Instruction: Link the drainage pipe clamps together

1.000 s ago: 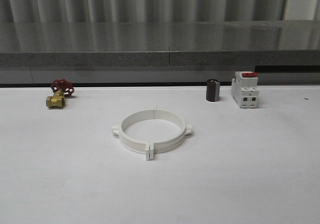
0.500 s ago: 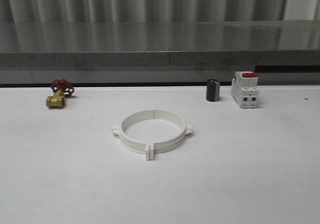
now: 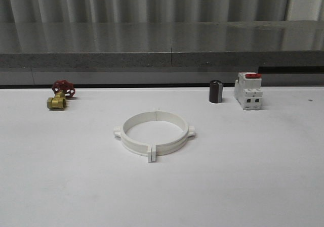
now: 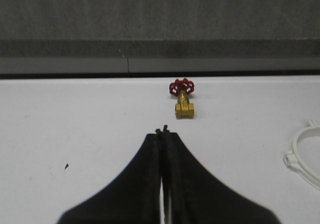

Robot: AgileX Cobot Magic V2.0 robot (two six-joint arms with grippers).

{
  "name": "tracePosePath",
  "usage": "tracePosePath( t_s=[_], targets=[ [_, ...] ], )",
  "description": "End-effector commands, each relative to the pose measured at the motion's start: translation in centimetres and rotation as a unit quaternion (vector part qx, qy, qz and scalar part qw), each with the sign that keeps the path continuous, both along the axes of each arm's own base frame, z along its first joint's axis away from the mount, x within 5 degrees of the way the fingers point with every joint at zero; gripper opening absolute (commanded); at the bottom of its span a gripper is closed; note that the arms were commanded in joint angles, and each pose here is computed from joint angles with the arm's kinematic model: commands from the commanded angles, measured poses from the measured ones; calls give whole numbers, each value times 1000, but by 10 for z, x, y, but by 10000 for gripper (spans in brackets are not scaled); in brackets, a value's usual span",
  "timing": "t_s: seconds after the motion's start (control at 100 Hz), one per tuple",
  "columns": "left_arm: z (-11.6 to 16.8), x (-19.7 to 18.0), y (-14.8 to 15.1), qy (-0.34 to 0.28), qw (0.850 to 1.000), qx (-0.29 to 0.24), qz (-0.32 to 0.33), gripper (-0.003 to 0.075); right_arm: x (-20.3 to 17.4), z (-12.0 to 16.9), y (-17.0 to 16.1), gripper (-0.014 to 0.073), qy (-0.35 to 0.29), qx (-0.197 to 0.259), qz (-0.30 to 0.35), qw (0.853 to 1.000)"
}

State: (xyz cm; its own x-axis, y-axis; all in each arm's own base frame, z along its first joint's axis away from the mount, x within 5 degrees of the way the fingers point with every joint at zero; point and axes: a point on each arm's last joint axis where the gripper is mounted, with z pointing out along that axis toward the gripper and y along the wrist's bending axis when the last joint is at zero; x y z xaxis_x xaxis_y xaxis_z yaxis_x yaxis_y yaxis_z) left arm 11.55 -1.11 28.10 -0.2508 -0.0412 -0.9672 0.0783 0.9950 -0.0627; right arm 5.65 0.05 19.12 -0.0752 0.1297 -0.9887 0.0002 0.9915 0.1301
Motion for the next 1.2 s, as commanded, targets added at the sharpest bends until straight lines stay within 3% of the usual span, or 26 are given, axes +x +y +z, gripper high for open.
tracePosePath(
  t_s=[0.0, 0.34, 0.53, 1.19],
  targets=[
    [7, -7, 1, -99, 995, -2, -2, -20, -2, 14, 0, -118, -60, -5, -2, 998],
    [-52, -47, 9, -145, 989, 7, 34, -20, -2, 14, 0, -118, -60, -5, -2, 998],
    [-77, -59, 10, -160, 986, -16, 38, -20, -2, 14, 0, -118, -60, -5, -2, 998],
    [-79, -61, 10, -156, 987, -3, 39, -20, -2, 14, 0, -118, -59, -5, -2, 998]
  ],
)
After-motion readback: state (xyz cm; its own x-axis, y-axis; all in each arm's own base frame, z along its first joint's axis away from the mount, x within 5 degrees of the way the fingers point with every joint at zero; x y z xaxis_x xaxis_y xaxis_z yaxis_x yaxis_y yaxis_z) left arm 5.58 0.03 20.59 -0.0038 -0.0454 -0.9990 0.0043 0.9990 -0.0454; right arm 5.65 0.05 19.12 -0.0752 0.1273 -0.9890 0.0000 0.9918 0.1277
